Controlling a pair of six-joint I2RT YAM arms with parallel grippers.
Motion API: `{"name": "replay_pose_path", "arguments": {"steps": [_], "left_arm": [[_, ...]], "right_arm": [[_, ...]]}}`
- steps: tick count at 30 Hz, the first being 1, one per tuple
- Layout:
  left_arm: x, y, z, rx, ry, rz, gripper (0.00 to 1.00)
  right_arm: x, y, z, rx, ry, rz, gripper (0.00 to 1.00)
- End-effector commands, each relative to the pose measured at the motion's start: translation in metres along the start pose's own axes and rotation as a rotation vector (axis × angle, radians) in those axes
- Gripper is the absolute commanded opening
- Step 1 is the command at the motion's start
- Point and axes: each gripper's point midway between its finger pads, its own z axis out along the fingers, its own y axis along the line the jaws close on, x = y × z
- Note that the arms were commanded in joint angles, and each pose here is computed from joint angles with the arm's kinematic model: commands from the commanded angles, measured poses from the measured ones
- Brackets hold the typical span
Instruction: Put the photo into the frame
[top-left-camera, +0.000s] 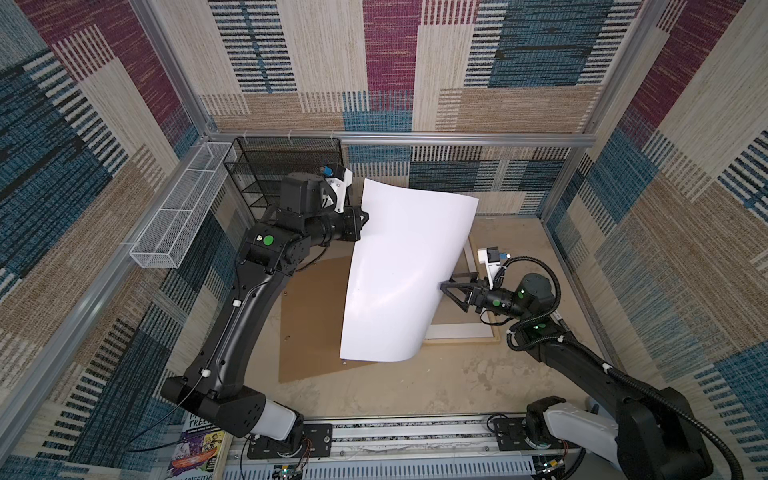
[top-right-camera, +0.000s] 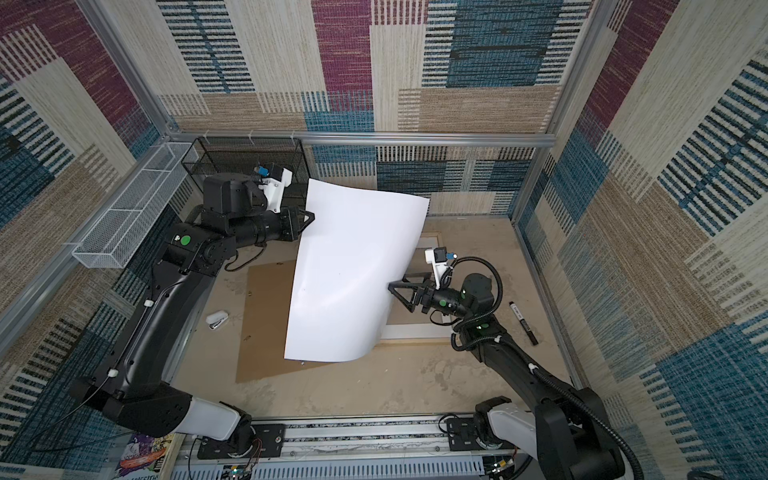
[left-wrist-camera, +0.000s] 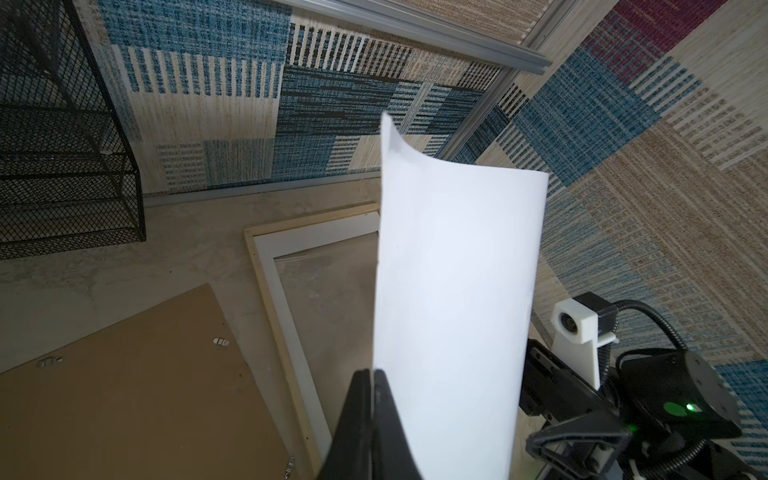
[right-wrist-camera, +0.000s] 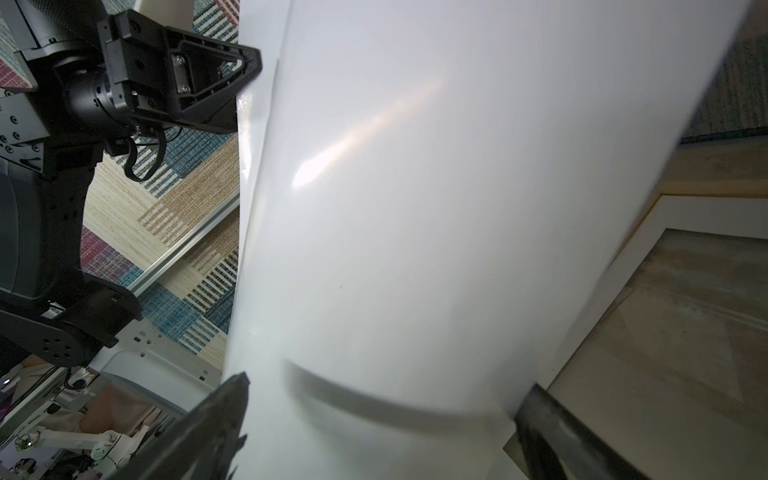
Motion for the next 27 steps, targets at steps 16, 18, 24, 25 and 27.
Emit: {"name": "replay_pose_path", "arguments": {"steps": [16,18,24,25,27], "left_arm": [[0.003,0.038,0.029,-0.123,-0.054,0.016,0.0],[0.006,0.04,0.035,-0.121,-0.054,0.014,0.0],[0.012,0.055,0.046,-0.164,-0.047,0.01,0.0],[0.014,0.057,0.049,-0.17,-0.045,0.009,0.0],[0.017,0.062,0.054,-0.174,-0.042,0.001,0.0]], "right_arm": [[0.002,-0.003,0.0,0.015,0.012,0.015,1.0],[0.003,-0.006,0.001,0.026,0.02,0.025,1.0],[0.007,-0.016,0.004,0.058,0.045,0.05,1.0],[0.007,-0.017,0.005,0.062,0.05,0.056,1.0],[0.01,-0.023,0.007,0.08,0.068,0.077,1.0]]}}
